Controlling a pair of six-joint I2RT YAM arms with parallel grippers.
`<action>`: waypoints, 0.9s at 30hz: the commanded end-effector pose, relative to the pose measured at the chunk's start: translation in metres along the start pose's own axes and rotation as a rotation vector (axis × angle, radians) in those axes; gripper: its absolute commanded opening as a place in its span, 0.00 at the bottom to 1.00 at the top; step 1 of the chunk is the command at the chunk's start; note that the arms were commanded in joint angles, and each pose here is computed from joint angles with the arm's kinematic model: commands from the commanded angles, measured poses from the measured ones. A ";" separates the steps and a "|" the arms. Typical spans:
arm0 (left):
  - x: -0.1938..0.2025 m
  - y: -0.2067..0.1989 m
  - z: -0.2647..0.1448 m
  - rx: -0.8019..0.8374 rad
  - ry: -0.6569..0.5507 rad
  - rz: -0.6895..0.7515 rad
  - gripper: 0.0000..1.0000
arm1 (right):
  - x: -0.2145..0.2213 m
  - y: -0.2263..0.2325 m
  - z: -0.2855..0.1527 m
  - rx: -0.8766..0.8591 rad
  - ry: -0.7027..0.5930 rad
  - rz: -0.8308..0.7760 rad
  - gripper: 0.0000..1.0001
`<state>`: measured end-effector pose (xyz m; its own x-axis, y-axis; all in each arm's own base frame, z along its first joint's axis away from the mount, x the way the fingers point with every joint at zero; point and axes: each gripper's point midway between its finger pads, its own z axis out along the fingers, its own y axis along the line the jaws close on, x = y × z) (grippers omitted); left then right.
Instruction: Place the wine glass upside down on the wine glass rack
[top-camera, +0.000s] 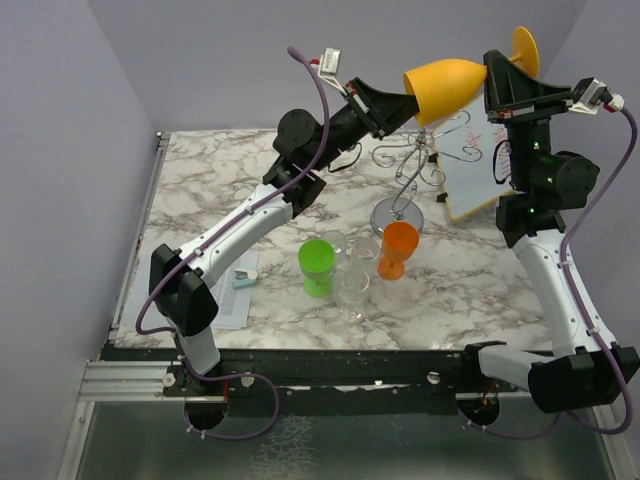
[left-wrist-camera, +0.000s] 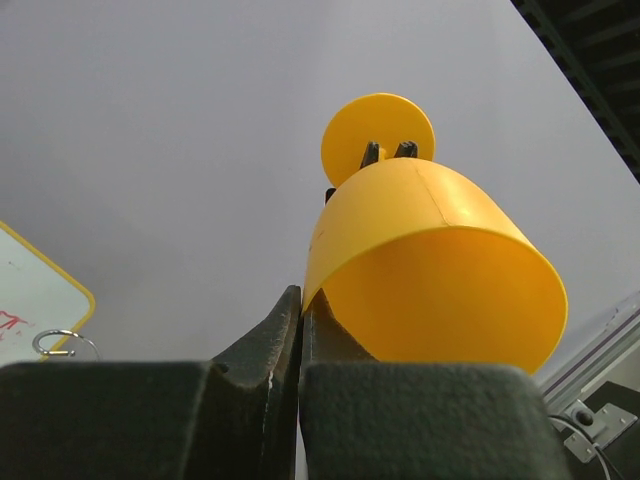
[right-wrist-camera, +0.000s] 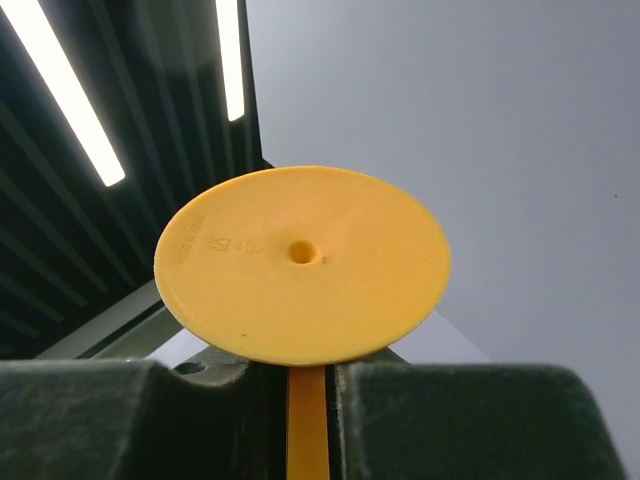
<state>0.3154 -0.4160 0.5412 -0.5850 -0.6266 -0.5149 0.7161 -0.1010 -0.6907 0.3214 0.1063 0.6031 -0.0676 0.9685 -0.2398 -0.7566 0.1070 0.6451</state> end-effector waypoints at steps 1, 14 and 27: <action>-0.005 -0.021 -0.002 0.040 -0.025 0.022 0.00 | 0.012 0.014 -0.005 -0.021 0.057 -0.007 0.23; -0.001 -0.007 -0.016 -0.010 -0.033 0.039 0.27 | 0.016 0.016 -0.013 0.007 0.090 -0.129 0.01; -0.050 0.022 -0.109 -0.203 -0.075 0.128 0.73 | 0.039 -0.001 -0.029 0.048 0.340 -0.587 0.01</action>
<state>0.3212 -0.3418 0.4758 -0.5116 -0.6554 -0.5556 0.6659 0.1061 -0.7384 0.3108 0.1246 0.5721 0.0608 0.7962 -0.6019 -0.6763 0.4764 0.5619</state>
